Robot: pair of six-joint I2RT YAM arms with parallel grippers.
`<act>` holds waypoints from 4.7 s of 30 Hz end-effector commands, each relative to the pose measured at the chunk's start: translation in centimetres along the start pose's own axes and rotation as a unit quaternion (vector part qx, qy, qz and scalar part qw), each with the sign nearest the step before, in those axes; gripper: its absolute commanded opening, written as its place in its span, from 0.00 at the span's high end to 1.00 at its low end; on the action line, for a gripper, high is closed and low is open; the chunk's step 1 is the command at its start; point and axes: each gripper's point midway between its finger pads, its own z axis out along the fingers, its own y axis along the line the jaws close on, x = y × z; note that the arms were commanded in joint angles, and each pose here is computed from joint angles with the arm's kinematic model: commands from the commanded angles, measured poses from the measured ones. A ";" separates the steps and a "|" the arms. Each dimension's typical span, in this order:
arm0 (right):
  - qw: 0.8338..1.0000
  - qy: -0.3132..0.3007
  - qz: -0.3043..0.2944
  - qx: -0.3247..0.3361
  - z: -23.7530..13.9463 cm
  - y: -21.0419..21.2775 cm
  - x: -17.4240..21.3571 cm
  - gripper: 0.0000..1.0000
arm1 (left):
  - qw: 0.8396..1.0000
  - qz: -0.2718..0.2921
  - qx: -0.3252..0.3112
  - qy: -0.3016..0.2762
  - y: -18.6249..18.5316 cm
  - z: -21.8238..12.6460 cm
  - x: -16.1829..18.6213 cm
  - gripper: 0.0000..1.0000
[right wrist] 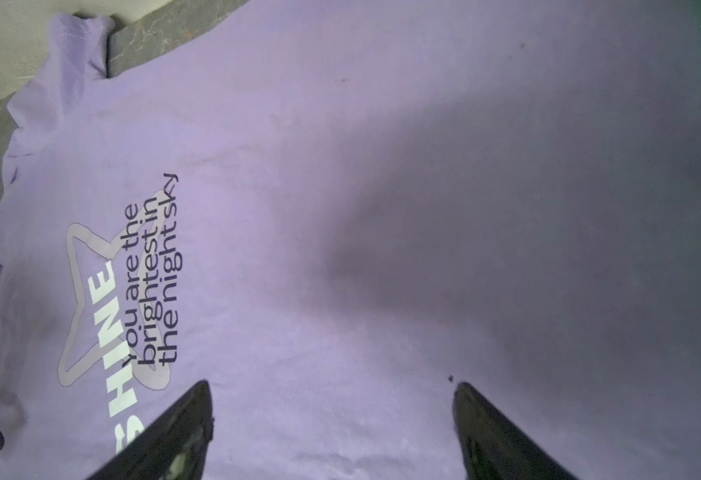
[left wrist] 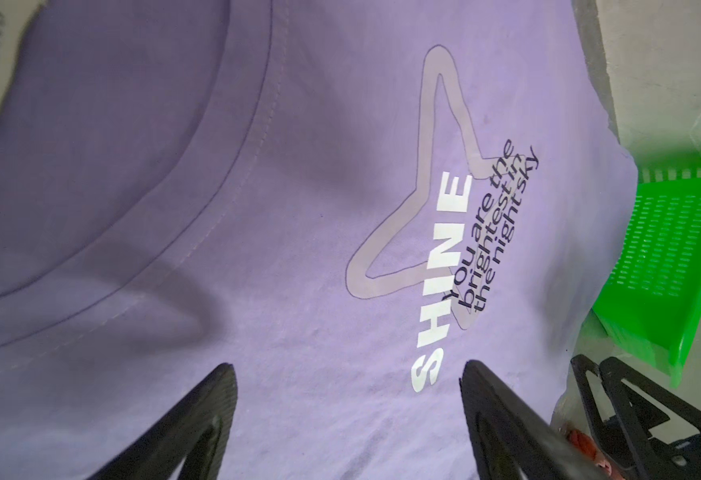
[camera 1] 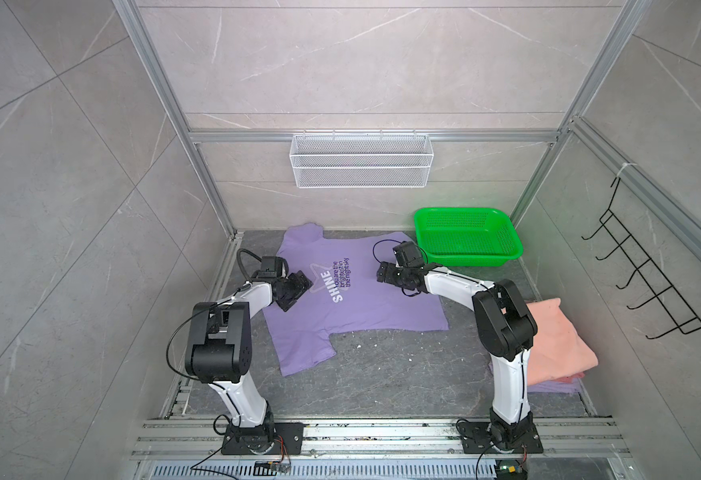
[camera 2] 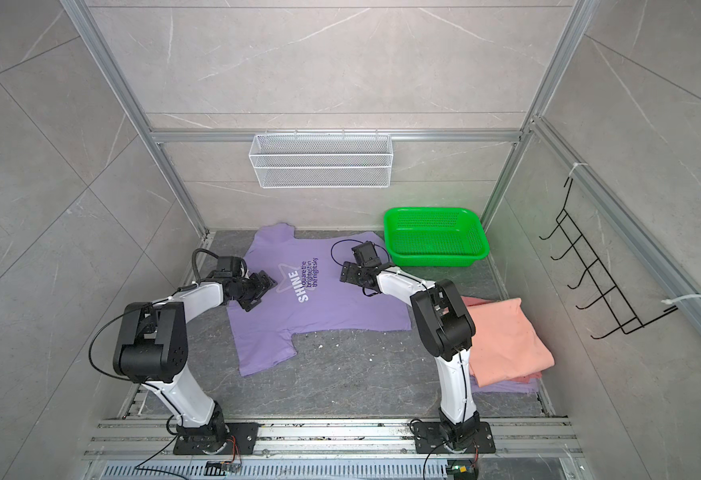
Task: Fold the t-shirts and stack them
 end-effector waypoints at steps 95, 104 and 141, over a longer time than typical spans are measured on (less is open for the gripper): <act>0.985 0.097 0.128 0.060 -2.3 -7.5 11.3 0.12 | 0.974 -0.140 -0.172 -0.052 15.2 -5.2 4.3 0.12; 0.998 0.030 0.045 0.029 -4.9 -4.8 6.0 0.11 | 0.990 -0.037 -0.068 -0.116 6.9 -10.0 -1.5 0.13; 0.988 -0.052 0.064 0.134 -4.4 -9.6 -4.6 0.10 | 0.987 0.101 -0.123 -0.035 2.5 6.6 -18.6 0.29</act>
